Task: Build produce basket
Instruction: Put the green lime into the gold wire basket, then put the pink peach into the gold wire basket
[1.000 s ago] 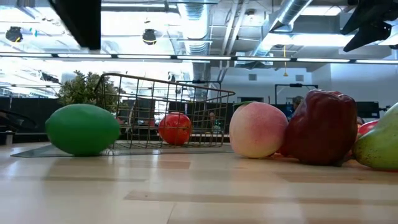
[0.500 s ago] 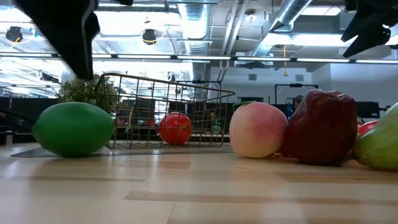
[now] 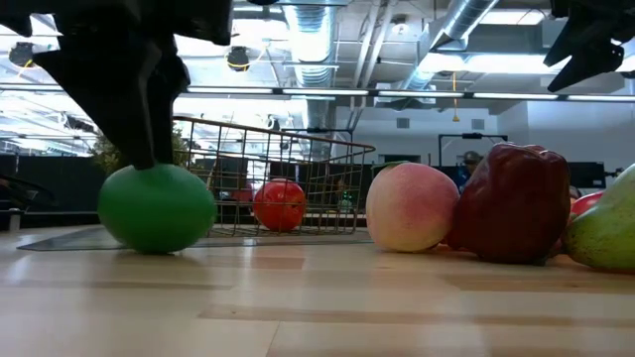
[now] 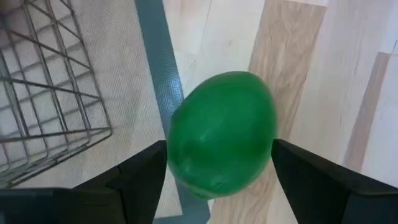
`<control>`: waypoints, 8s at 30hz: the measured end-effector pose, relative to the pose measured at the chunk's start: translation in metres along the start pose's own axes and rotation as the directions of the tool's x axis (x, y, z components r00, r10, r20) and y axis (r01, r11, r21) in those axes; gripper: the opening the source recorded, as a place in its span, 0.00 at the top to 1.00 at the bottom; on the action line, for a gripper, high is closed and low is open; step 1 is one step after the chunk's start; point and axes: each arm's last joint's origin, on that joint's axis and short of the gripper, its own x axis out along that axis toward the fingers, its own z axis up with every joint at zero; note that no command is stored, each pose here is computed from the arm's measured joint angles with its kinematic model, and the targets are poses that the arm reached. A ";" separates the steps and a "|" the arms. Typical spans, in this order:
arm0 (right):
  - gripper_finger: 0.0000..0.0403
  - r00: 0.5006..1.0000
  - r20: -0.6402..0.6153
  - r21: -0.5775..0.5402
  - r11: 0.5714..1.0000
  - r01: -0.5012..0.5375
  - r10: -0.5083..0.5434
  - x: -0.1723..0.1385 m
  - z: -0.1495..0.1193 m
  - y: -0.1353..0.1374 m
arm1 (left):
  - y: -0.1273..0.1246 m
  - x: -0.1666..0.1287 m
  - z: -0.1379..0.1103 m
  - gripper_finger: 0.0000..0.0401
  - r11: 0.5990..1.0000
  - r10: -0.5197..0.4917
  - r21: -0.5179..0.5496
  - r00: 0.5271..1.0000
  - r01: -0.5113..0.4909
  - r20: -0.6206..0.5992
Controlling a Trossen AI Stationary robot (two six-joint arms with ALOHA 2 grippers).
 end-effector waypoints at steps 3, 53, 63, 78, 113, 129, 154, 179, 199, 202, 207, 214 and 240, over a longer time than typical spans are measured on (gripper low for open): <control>0.04 1.000 0.000 0.005 1.000 0.000 0.000 0.000 0.000 0.000 | 0.002 0.006 0.001 0.31 1.000 -0.020 0.008 1.000 0.020 -0.001; 0.04 1.000 -0.002 0.016 1.000 -0.002 0.002 0.000 0.000 0.000 | 0.018 0.010 0.036 0.37 0.992 -0.127 -0.009 0.992 0.127 0.029; 0.04 1.000 -0.003 0.015 1.000 -0.003 0.003 0.000 0.000 0.000 | 0.014 0.008 0.038 0.41 0.982 -0.153 -0.101 0.986 0.160 0.069; 0.04 1.000 -0.003 0.015 1.000 -0.003 0.003 0.000 0.000 0.000 | 0.018 0.003 0.048 0.29 0.979 -0.196 -0.043 0.978 0.199 0.072; 0.04 1.000 -0.005 0.006 1.000 -0.003 0.003 0.000 0.000 0.000 | -0.001 0.040 0.044 0.27 0.967 -0.250 0.025 0.966 0.252 -0.067; 0.04 1.000 -0.006 0.003 1.000 -0.003 0.003 0.000 0.000 0.000 | -0.013 0.035 0.027 0.16 0.971 -0.239 -0.049 0.961 0.234 -0.141; 0.04 1.000 -0.004 0.007 1.000 -0.004 0.004 0.000 0.000 0.000 | -0.015 0.038 0.020 0.34 0.955 -0.265 -0.196 0.934 0.220 -0.239; 0.04 1.000 -0.003 0.007 1.000 -0.004 0.004 0.000 0.000 0.000 | 0.064 -0.094 0.124 0.30 0.945 -0.243 -0.239 0.968 0.223 -0.058; 0.04 1.000 -0.004 0.018 1.000 -0.004 0.004 0.000 0.000 0.000 | 0.218 -0.077 0.178 0.29 0.966 0.106 -0.253 0.981 -0.062 0.163; 0.04 1.000 -0.004 0.023 1.000 -0.004 0.004 0.000 0.000 0.000 | 0.224 -0.048 0.174 0.29 0.969 0.053 -0.245 0.992 -0.024 0.112; 0.04 1.000 -0.004 0.026 1.000 -0.004 0.004 0.000 0.000 0.000 | 0.223 -0.005 0.160 0.29 0.968 -0.014 -0.249 0.999 0.021 0.031; 0.04 1.000 -0.004 0.035 0.999 -0.004 0.004 0.000 0.000 0.000 | 0.224 0.032 0.151 0.29 0.951 -0.053 -0.302 0.997 0.067 0.053; 0.04 1.000 -0.004 0.060 0.998 -0.004 0.004 0.000 0.000 0.000 | 0.219 0.051 0.153 0.06 0.937 -0.057 -0.332 0.984 0.110 0.167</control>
